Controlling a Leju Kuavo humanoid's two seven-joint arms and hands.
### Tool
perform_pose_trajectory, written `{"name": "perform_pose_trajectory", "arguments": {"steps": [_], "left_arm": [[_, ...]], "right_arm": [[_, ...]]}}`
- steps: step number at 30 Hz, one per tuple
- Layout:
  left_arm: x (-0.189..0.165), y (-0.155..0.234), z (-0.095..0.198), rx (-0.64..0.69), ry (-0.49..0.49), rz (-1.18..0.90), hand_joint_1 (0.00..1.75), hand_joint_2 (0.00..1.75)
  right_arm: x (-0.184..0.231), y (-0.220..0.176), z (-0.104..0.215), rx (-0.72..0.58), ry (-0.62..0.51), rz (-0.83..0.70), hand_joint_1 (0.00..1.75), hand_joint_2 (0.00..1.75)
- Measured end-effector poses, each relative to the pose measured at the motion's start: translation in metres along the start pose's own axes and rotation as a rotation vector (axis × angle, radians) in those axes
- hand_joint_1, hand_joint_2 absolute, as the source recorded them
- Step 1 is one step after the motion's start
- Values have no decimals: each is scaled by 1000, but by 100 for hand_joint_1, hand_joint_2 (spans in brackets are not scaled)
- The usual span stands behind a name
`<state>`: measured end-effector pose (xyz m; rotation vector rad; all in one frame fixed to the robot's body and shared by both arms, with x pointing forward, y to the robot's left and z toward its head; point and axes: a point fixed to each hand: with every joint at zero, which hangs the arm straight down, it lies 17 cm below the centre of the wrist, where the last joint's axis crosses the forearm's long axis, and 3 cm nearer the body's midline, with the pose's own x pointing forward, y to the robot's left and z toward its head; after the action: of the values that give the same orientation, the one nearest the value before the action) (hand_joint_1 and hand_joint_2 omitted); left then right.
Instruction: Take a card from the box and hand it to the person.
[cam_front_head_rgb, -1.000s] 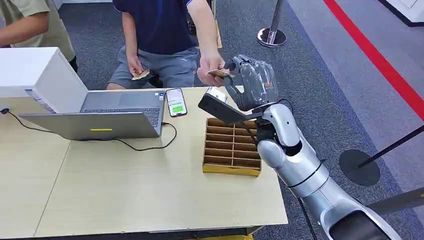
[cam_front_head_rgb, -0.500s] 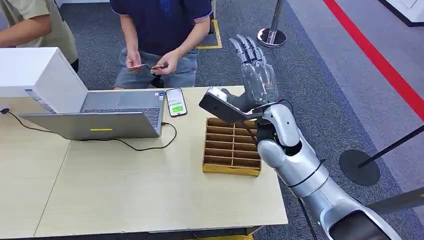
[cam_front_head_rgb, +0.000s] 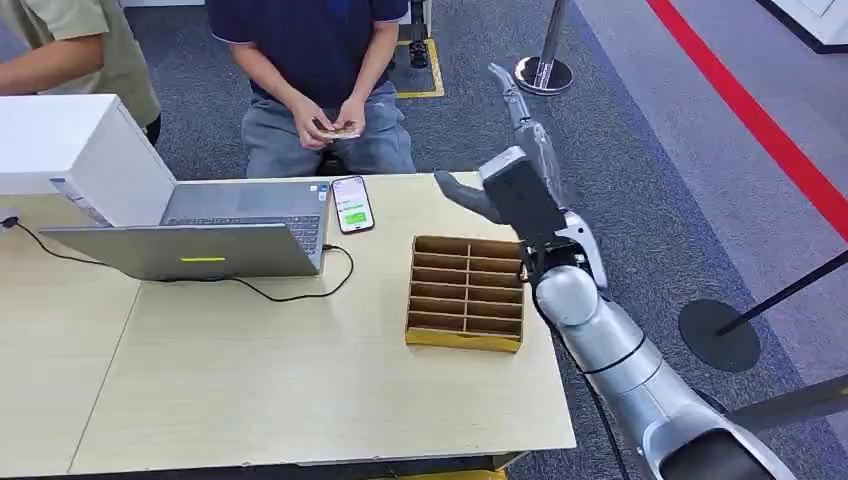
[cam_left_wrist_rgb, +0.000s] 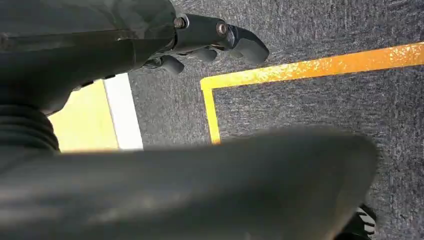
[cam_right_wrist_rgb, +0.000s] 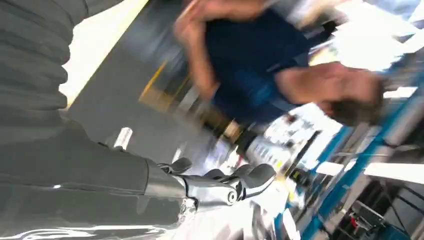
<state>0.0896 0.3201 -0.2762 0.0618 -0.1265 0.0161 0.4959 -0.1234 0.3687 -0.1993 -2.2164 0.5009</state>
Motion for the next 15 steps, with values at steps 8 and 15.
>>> {"name": "perform_pose_trajectory", "arguments": {"steps": [8, 15], "left_arm": [[-1, 2, 0, 3, 3, -1, 0, 0], [-1, 2, 0, 3, 3, -1, 0, 0]], "right_arm": [[1, -69, 17, -159, -61, -522, 0, 175], [-14, -114, 32, -267, -50, -519, 0, 175]]}}
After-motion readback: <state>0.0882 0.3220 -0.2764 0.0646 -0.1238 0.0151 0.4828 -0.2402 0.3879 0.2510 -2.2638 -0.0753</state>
